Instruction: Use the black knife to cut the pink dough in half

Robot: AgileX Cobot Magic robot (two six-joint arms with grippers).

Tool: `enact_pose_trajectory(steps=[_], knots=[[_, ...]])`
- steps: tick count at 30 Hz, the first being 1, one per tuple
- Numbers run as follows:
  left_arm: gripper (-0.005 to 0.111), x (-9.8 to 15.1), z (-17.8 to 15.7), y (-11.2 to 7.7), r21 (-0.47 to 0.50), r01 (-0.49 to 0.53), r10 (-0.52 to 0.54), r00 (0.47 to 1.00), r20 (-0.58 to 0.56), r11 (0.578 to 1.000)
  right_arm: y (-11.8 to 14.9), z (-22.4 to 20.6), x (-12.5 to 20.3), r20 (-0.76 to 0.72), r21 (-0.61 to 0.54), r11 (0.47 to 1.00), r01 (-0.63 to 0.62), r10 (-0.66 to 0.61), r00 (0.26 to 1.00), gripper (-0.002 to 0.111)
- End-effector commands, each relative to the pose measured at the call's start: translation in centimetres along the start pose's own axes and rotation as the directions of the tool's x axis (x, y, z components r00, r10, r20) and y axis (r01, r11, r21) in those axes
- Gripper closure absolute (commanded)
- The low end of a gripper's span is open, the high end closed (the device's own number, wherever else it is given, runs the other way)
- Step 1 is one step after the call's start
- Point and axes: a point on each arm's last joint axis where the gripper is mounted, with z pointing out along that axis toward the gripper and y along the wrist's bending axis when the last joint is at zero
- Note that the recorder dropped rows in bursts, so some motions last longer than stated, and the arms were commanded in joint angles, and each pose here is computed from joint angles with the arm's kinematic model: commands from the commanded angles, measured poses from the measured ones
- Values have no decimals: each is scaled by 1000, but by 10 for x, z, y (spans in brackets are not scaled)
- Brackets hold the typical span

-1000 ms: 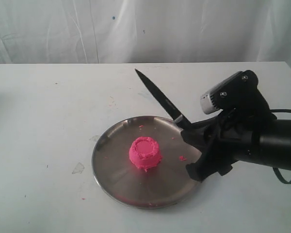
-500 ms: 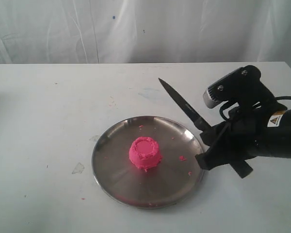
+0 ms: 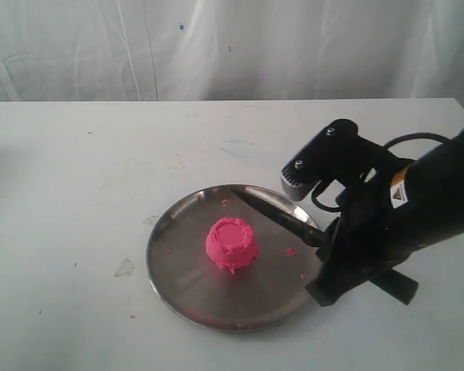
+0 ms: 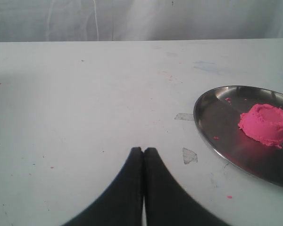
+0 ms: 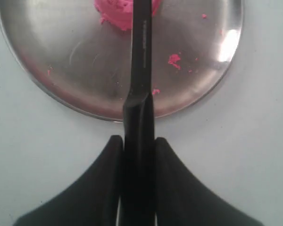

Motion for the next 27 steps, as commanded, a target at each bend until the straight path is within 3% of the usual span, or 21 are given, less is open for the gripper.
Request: enact_pose_trajectory(steps=[1, 5, 10, 24, 27], knots=[[107, 2, 0, 0, -1, 5, -5, 1000, -4, 1000, 2, 9, -14, -57, -16, 997, 78, -79, 995, 108], [107, 2, 0, 0, -1, 5, -5, 1000, -4, 1000, 0, 31, -24, -97, -28, 996, 83, -85, 992, 108], [107, 2, 0, 0, -1, 5, -5, 1000, -4, 1000, -3, 50, -38, -30, -13, 997, 73, -74, 997, 108], [107, 2, 0, 0, -1, 5, -5, 1000, -4, 1000, -2, 90, -37, -67, -27, 997, 73, -75, 995, 108], [107, 2, 0, 2, -17, -165, 164, 986, -7, 986, -2, 93, -39, -53, -23, 997, 73, -74, 996, 108]])
